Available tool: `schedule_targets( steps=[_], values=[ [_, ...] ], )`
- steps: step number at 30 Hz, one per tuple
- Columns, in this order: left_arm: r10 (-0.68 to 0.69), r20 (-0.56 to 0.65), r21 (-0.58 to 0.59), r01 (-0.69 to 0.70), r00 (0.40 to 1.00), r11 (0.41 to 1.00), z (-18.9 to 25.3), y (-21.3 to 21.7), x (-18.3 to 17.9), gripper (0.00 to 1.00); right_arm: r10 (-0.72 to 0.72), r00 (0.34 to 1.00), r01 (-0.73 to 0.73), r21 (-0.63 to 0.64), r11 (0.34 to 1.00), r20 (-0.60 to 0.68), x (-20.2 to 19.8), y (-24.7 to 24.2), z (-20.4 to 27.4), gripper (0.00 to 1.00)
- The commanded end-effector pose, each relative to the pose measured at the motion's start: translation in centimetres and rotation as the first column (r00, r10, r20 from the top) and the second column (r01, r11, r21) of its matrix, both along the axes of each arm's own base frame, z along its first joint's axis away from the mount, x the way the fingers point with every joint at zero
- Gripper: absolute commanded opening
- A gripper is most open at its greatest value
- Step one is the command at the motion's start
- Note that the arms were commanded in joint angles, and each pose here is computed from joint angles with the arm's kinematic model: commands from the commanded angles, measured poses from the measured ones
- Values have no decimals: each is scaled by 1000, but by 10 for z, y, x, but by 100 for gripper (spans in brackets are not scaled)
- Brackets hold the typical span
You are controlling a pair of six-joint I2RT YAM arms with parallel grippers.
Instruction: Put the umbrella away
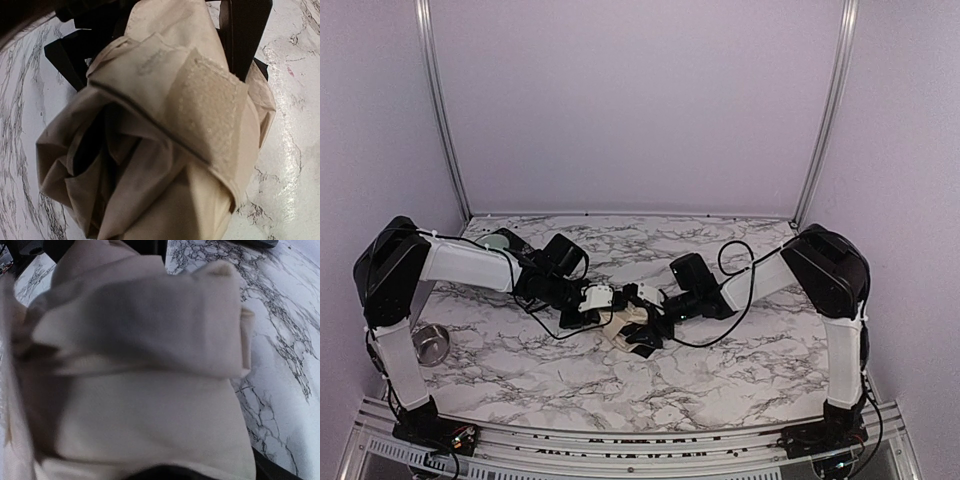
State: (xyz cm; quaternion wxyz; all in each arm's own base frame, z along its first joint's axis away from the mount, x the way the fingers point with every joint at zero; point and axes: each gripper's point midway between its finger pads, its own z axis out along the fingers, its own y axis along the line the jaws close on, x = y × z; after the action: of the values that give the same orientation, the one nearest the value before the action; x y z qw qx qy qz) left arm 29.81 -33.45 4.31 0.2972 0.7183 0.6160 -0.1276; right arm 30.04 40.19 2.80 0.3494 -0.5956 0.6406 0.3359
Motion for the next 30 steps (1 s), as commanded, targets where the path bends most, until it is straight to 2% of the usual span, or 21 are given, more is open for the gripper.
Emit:
schedule_targets(
  steps=[1,3,6,9,12,15,16,19,20,22,23,26,30],
  values=[
    [-4,-128,58,12,992,998,-27,13,-22,0,-4,1000,2,-57,998,-30,-2,4,-25,84],
    [-4,-125,57,11,992,998,-27,13,-22,0,-8,999,5,-77,997,-36,-3,5,-34,70],
    [1,-121,55,6,993,998,-26,13,-21,2,-20,999,17,-68,998,-38,-1,7,-33,45],
    [37,-88,30,-35,995,999,-18,10,-12,12,-18,1000,17,-47,999,-16,0,10,-23,27],
    [72,-36,-4,-72,997,997,-9,9,-4,19,-20,1000,20,-46,999,14,1,11,-15,16],
    [127,39,-22,-127,991,992,1,13,8,37,-38,998,40,-45,998,41,4,9,-5,2],
    [147,64,-25,-145,987,989,5,16,11,46,-52,997,54,-42,998,58,6,7,0,0],
    [192,142,-47,-187,971,981,23,24,19,62,-87,989,88,-4,996,118,11,4,20,0],
    [205,167,-61,-198,964,978,29,26,20,70,-93,986,92,14,996,138,12,4,28,0],
    [243,219,-91,-228,945,969,44,33,24,94,-105,980,99,43,994,169,12,3,41,0],
    [256,237,-99,-239,937,966,49,36,25,99,-112,976,104,57,993,188,13,2,49,0],
    [312,280,-122,-289,908,950,67,48,27,99,-146,960,131,78,988,238,18,-2,63,0],
    [427,324,-256,-356,844,899,107,57,34,99,-208,932,176,128,976,298,25,-9,89,0]
  ],
)
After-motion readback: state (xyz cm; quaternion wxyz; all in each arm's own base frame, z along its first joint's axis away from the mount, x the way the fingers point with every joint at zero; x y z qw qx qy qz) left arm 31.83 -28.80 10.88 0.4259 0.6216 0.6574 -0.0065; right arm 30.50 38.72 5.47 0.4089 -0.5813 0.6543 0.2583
